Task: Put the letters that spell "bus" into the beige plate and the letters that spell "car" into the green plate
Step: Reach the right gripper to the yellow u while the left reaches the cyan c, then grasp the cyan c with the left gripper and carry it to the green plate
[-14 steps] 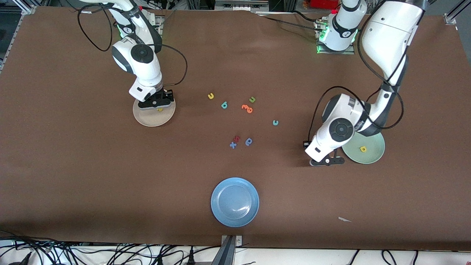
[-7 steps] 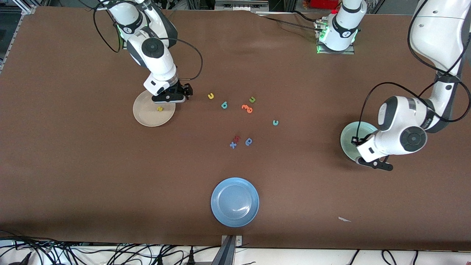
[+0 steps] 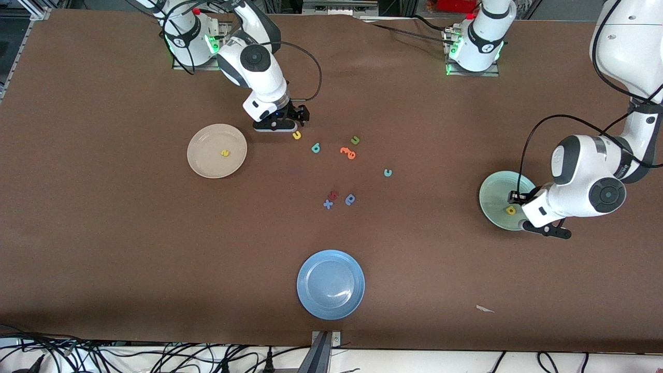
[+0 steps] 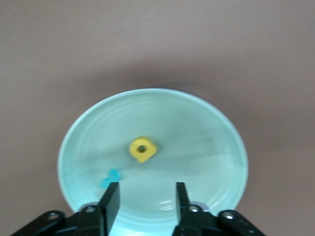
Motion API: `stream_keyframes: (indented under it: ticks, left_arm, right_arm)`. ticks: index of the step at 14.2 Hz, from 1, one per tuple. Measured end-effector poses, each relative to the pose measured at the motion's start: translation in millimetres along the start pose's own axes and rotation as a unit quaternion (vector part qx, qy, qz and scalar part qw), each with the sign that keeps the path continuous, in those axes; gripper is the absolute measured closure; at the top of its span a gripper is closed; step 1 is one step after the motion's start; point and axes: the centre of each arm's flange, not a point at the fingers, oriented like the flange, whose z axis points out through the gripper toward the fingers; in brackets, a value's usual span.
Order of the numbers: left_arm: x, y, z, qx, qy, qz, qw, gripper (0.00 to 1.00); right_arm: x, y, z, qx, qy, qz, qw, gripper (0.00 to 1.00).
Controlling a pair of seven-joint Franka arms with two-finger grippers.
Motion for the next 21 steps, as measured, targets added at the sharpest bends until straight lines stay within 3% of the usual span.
stream_keyframes:
  ticks: [4, 7, 11, 16, 18, 20, 21]
  left_arm:
    - [9, 92, -13, -0.027, 0.009, -0.062, 0.998, 0.01]
    - [4, 173, -22, -0.049, 0.013, -0.114, 0.992, 0.00]
    - [-22, 266, 2, -0.082, 0.054, -0.169, 0.981, 0.00]
    - [-58, 341, 36, -0.040, 0.086, -0.200, 0.975, 0.00]
    - [-63, 347, 41, -0.036, 0.083, -0.200, 0.976, 0.00]
    - [-67, 356, 49, -0.035, 0.076, -0.202, 0.976, 0.00]
    - [-70, 364, 54, -0.034, 0.073, -0.201, 0.976, 0.00]
  right_arm:
    - [1, 5, 25, 0.001, -0.006, -0.009, 1.000, 0.00]
    - [2, 6, 32, -0.004, 0.000, -0.032, 0.999, 0.00]
    - [6, 4, 42, -0.013, 0.009, -0.055, 0.998, 0.04]
    - [2, -12, 56, -0.022, 0.024, -0.045, 0.998, 0.07]
    - [2, -13, 56, -0.023, 0.028, -0.046, 0.998, 0.13]
    - [4, -16, 54, -0.021, 0.031, -0.047, 0.998, 0.29]
    - [4, -16, 54, -0.021, 0.032, -0.048, 0.998, 0.29]
